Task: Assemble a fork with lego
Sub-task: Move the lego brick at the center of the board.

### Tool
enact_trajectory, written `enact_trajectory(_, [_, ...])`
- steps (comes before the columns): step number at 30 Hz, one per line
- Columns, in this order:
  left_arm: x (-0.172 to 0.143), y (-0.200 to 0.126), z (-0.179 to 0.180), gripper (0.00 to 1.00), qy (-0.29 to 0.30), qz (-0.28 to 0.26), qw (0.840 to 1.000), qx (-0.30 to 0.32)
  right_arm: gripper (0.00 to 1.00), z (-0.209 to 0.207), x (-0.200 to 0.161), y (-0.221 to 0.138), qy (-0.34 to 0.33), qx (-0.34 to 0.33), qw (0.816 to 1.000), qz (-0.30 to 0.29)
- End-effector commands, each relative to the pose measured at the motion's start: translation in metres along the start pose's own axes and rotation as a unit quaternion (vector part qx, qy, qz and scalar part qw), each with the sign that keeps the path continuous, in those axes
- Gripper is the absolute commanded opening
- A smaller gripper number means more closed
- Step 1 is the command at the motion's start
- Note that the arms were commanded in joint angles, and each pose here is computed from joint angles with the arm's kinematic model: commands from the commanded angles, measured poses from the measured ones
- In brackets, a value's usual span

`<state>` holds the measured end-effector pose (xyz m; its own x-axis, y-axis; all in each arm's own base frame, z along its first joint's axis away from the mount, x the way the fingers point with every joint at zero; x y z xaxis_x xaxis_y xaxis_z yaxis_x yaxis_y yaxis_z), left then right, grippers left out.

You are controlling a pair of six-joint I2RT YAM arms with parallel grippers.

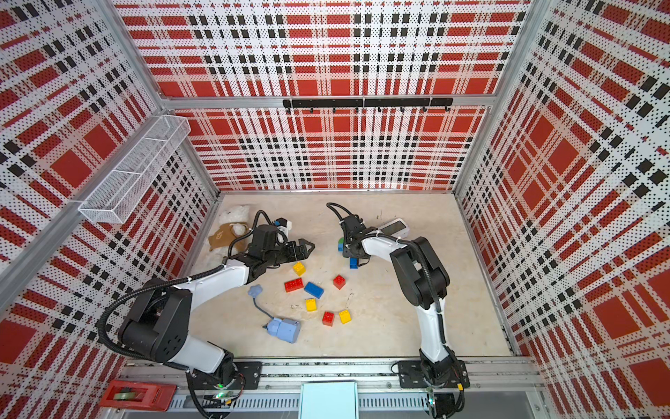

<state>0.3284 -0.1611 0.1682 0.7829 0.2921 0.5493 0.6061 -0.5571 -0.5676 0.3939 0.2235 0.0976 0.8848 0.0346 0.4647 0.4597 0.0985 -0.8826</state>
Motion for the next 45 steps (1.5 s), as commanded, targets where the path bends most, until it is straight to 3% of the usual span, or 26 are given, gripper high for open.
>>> enact_trajectory(1, [0.006, 0.0, -0.005, 0.98, 0.003, -0.003, 1.0, 0.007, 0.5, 0.003, 0.016, 0.01, -0.005, 0.008, 1.0, -0.012])
enact_trajectory(7, [0.014, -0.009, -0.001, 1.0, 0.015, 0.004, 0.997, 0.076, 0.52, 0.006, 0.045, 0.018, -0.023, 0.003, 0.999, -0.023])
enact_trajectory(9, [0.019, -0.02, 0.004, 1.0, 0.024, -0.004, 0.991, 0.135, 0.67, 0.009, 0.052, 0.007, -0.028, 0.012, 0.999, -0.037])
enact_trajectory(11, [0.025, -0.035, 0.006, 1.0, 0.031, -0.032, 0.982, 0.183, 0.75, 0.008, 0.058, -0.014, -0.029, 0.019, 0.998, -0.052])
enact_trajectory(13, [0.033, -0.054, 0.005, 1.0, 0.034, -0.066, 0.972, 0.223, 0.96, 0.005, 0.063, -0.04, -0.025, 0.023, 0.997, -0.072])
enact_trajectory(14, [0.036, -0.064, 0.006, 1.0, 0.032, -0.087, 0.965, 0.244, 1.0, 0.005, 0.063, -0.055, -0.024, 0.032, 0.996, -0.084])
enact_trajectory(17, [0.044, -0.092, 0.007, 1.0, 0.019, -0.139, 0.945, 0.296, 1.0, 0.005, 0.059, -0.085, -0.067, 0.06, 0.988, -0.128])
enact_trajectory(20, [0.045, -0.104, 0.01, 1.0, 0.051, -0.153, 0.94, 0.302, 1.0, 0.003, 0.053, -0.099, -0.08, 0.071, 0.979, -0.175])
enact_trajectory(25, [0.042, -0.111, 0.014, 1.0, 0.028, -0.133, 0.963, 0.235, 1.0, 0.014, 0.031, -0.092, -0.145, 0.137, 0.969, -0.143])
enact_trajectory(33, [0.017, -0.119, 0.014, 1.0, 0.009, -0.15, 0.975, 0.162, 0.98, 0.058, -0.02, -0.103, -0.242, 0.19, 0.947, -0.091])
enact_trajectory(39, [-0.007, -0.095, 0.017, 0.99, -0.015, -0.093, 0.991, 0.096, 0.86, 0.067, -0.05, -0.099, -0.288, 0.171, 0.942, -0.019])
enact_trajectory(45, [-0.039, -0.07, -0.011, 0.99, 0.022, -0.039, 0.997, 0.063, 0.76, 0.052, -0.071, -0.09, -0.332, 0.143, 0.931, 0.038])
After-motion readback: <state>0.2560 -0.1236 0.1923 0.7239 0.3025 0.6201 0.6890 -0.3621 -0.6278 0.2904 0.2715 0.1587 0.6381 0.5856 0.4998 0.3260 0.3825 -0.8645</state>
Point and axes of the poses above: each gripper's point midway between its finger pads, its own y axis out along the fingers, its own z axis along the line the jaws close on, x = y × z, the point moved 8 cm from there along -y, back along the fingers, and after that the axes turned 6 degrees about -y, right-handed, at the moved point
